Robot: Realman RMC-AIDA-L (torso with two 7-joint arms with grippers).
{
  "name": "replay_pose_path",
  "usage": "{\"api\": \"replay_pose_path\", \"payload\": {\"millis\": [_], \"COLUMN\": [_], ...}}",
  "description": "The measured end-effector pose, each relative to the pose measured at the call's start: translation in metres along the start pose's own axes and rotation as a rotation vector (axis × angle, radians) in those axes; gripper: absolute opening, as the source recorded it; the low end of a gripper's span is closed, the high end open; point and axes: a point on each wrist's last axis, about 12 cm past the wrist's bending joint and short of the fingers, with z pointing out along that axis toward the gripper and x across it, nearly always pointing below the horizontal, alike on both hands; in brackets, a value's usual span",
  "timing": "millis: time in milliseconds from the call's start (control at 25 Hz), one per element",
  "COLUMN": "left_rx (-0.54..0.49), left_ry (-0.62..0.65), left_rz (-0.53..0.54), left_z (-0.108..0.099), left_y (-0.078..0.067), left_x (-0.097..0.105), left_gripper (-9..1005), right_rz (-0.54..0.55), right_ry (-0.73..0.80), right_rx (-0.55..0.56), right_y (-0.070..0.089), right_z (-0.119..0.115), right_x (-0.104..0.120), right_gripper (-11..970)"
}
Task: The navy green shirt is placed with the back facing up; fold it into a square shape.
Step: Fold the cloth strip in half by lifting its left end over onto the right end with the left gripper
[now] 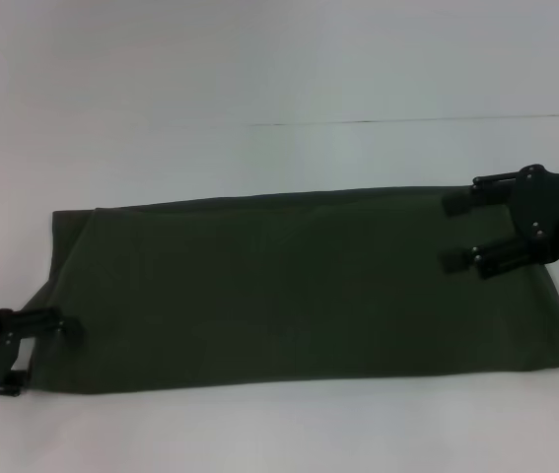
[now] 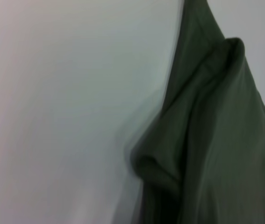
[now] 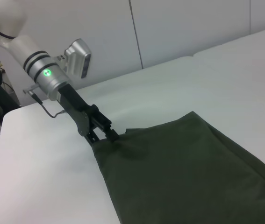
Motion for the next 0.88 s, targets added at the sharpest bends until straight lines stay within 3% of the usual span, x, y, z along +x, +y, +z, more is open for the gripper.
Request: {"api": "replay_pose_path", "payload": {"millis": [520, 880], "left_rx": [-0.001, -0.007], "left_ry": [-0.009, 0.001], "left_rz": [-0.002, -0.001], "left_z": [0.0058, 0.0062], "left_y": [-0.0042, -0.0031], "left_x": [-0.0031, -0.0017], "left_gripper": [937, 863], "right_rz": [-0.001, -0.013], "right_ry": [-0.006, -0.005], "right_rx": [0.000, 0.011], "right_y": [0.0001, -0.0011], "right_z": [-0.0003, -0.0020], "right_x": [-0.0008, -0.0045], "right_gripper": [927, 927]}}
